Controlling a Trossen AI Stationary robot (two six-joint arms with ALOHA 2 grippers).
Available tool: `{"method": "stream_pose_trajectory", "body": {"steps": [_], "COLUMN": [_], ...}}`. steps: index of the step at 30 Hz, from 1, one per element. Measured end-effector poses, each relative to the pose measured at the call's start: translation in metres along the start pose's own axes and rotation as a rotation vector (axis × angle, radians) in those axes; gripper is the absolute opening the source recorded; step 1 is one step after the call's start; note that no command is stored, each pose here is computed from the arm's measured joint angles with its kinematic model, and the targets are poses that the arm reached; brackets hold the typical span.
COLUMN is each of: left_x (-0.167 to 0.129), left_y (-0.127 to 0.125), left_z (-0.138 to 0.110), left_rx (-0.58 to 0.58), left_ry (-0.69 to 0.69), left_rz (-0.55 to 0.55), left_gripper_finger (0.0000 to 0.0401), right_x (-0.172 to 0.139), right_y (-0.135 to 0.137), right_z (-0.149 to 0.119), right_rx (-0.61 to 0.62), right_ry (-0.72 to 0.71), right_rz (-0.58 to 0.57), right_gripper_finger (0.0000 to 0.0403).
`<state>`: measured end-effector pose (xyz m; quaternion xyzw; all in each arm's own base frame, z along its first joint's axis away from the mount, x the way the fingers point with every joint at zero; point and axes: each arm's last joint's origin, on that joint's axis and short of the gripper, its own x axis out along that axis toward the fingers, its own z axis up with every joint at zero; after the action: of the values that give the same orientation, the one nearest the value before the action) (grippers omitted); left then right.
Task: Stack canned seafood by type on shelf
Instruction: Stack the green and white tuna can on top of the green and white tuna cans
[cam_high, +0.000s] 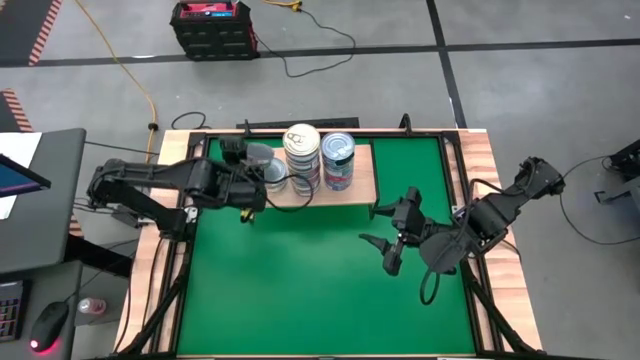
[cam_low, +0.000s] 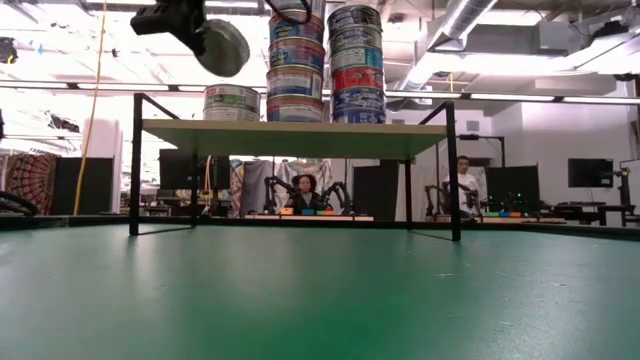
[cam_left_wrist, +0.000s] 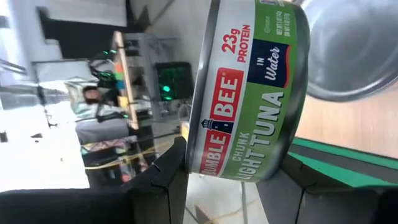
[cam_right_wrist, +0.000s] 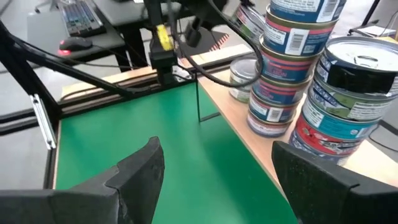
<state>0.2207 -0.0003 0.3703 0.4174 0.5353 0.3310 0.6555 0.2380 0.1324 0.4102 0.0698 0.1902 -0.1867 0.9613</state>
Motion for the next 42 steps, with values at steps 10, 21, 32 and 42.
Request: {"method": "stream_pose_trajectory", "body": {"steps": [10, 21, 32, 42], "left_x": [0.012, 0.022, 0.022, 0.022], "left_y": [-0.002, -0.047, -0.054, -0.049], "left_z": [0.008, 0.013, 0.014, 0.014], "left_rx": [0.01, 0.047, -0.018, -0.058], "left_ry": [-0.038, -0.094, -0.158, -0.19], "left_rz": [-0.064, 0.03, -0.145, -0.171], "left_gripper_finger": [0.0144, 0.015, 0.0163, 0.0217], "right_x": [0.0, 0.0, 0.0, 0.0], "right_y": [0.001, 0.002, 0.001, 0.002], "right_z": [0.003, 0.004, 0.004, 0.005], "right_rx": [0.028, 0.051, 0.051, 0.057], "right_ry": [-0.034, -0.046, -0.051, -0.055], "right_rz": [-0.008, -0.007, -0.017, -0.014], "right_gripper_finger": [0.032, 0.032, 0.032, 0.032]}}
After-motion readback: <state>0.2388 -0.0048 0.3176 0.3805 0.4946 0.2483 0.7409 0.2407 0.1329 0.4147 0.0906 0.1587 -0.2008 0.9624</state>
